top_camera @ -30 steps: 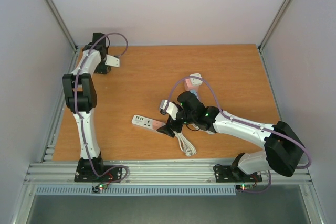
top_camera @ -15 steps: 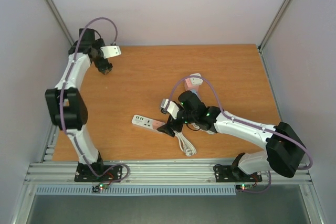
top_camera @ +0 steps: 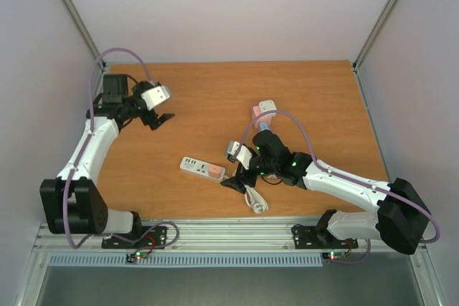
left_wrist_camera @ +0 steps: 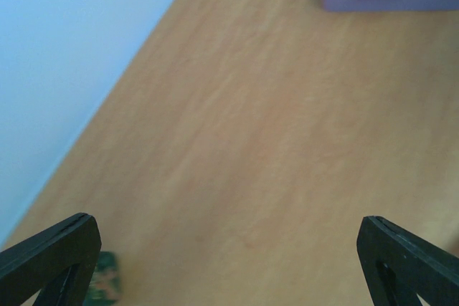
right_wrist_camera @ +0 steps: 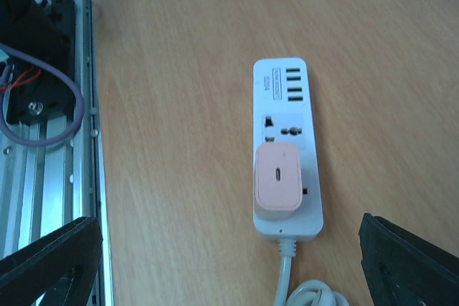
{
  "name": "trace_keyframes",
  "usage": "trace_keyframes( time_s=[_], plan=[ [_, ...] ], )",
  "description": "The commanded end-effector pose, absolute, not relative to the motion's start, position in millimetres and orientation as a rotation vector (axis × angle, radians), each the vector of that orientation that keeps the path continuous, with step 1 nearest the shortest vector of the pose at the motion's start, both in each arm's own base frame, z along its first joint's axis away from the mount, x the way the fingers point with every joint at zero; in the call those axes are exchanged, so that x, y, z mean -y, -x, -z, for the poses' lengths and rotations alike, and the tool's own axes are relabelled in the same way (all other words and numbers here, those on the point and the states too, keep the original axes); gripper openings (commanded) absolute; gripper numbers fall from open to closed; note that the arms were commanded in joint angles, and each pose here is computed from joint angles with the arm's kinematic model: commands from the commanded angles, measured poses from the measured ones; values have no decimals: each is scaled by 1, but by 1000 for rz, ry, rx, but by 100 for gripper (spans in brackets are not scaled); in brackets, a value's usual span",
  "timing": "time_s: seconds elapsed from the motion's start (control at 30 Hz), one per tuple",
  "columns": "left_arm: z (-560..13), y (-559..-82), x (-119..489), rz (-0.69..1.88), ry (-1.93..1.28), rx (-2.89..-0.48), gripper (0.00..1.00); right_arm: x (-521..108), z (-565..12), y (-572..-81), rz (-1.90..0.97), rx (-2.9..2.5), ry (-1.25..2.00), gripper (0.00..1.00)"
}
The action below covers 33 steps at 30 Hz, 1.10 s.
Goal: Pull the plug off the socket
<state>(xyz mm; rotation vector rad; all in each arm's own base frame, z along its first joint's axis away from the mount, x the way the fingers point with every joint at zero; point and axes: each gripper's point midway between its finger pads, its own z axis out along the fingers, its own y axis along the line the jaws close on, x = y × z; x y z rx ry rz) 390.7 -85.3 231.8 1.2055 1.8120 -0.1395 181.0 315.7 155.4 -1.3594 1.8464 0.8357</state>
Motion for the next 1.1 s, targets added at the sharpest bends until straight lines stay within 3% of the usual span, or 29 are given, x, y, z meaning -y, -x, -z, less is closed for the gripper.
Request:
trace_keyframes(
  time_s=[0.0,0.2,0.4,0.5,0.73,1.07],
  plan=[
    [-222,-352,112,287,-1185,-1781,100,-311,-154,-178,-820,-1806,1380,99],
    [-182,-315,141,360,-1213,-1855,100,-305,-137,-172,-803,-1834,1432,99],
    [-158,-248,174,636,-1480,-1756,100,-304,-120,-176,-769,-1894,1433,98],
    [-150,-225,187,739,-1590,-1669,95,-304,-116,-176,-765,-1897,1446,99],
    [-132,-212,216,713,-1698,-1556,77,-299,-103,-183,-672,-1865,1462,99],
    [-101,-211,246,678,-1816,-1577,67,-301,-93,-190,-636,-1819,1475,96]
  ],
)
